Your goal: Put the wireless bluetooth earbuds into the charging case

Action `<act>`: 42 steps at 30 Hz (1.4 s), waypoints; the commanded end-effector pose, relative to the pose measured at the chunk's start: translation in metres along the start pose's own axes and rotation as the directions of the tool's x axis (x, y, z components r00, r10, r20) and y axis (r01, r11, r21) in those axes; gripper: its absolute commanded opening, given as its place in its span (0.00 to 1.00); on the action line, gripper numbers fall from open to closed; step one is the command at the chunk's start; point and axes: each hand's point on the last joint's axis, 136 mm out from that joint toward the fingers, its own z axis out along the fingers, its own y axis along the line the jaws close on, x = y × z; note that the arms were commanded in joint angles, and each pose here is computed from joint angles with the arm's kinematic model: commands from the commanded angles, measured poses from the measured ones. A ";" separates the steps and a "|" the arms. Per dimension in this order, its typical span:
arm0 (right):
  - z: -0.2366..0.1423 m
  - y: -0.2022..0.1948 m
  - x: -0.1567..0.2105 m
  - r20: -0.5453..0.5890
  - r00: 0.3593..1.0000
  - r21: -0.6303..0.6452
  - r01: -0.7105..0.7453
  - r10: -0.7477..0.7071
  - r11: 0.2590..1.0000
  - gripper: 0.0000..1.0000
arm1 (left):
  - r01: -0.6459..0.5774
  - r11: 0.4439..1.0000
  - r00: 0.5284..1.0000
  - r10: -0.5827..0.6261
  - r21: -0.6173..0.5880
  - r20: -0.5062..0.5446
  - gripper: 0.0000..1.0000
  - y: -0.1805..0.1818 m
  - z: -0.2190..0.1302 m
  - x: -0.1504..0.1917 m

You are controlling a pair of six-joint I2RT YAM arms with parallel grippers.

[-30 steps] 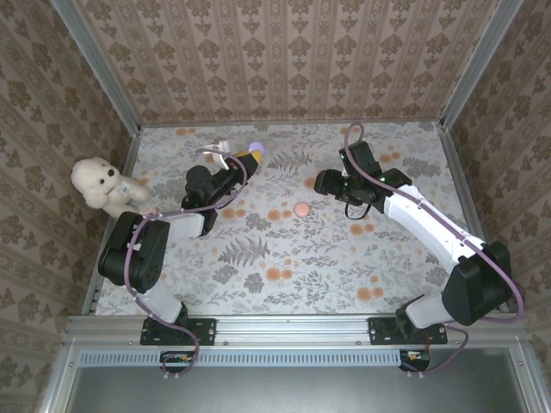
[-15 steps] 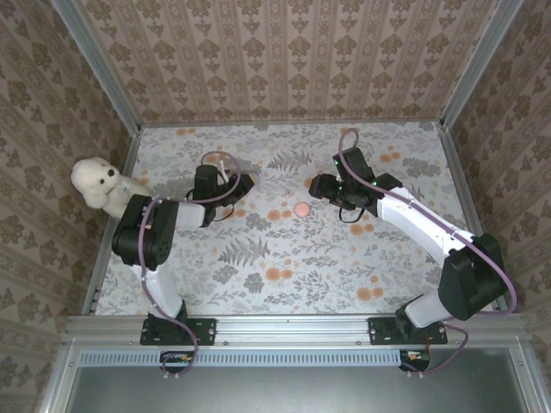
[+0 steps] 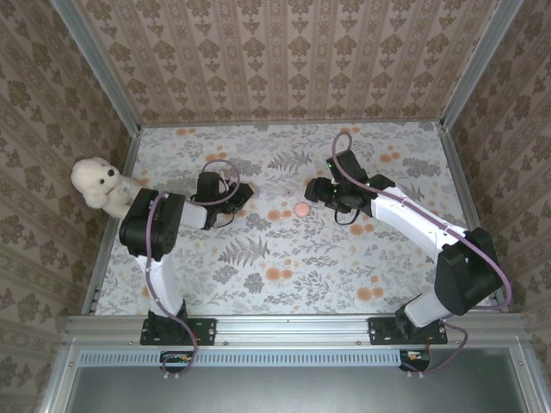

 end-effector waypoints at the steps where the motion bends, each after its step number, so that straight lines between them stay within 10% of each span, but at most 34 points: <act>1: 0.005 0.004 0.000 -0.001 1.000 0.003 -0.003 0.003 1.000 0.70 | 0.015 1.000 1.000 -0.015 0.015 0.009 0.25 0.002 -0.004 -0.001; 13: 0.013 0.008 0.006 -0.014 1.000 0.030 0.008 -0.008 1.000 0.71 | 0.002 1.000 0.998 -0.001 -0.011 0.068 0.61 0.001 -0.034 -0.016; 29: 0.061 -0.013 0.020 -0.047 0.996 0.316 -0.056 0.074 0.947 0.69 | -0.353 0.879 0.886 0.424 -0.319 0.187 0.67 -0.082 -0.129 -0.066; 31: 0.067 -0.016 0.019 -0.017 0.993 0.348 -0.102 0.115 0.932 0.69 | -0.348 0.863 0.863 0.448 -0.367 0.234 0.71 -0.087 -0.144 -0.075; 33: 0.073 -0.019 0.019 0.010 0.987 0.376 -0.150 0.159 0.914 0.69 | -0.315 0.854 0.842 0.453 -0.414 0.294 1.00 -0.087 -0.160 -0.085; 42: 0.097 -0.018 0.021 0.040 0.970 0.434 -0.233 0.239 0.870 0.70 | -0.114 0.941 0.856 0.257 -0.319 0.449 1.00 -0.061 -0.194 -0.103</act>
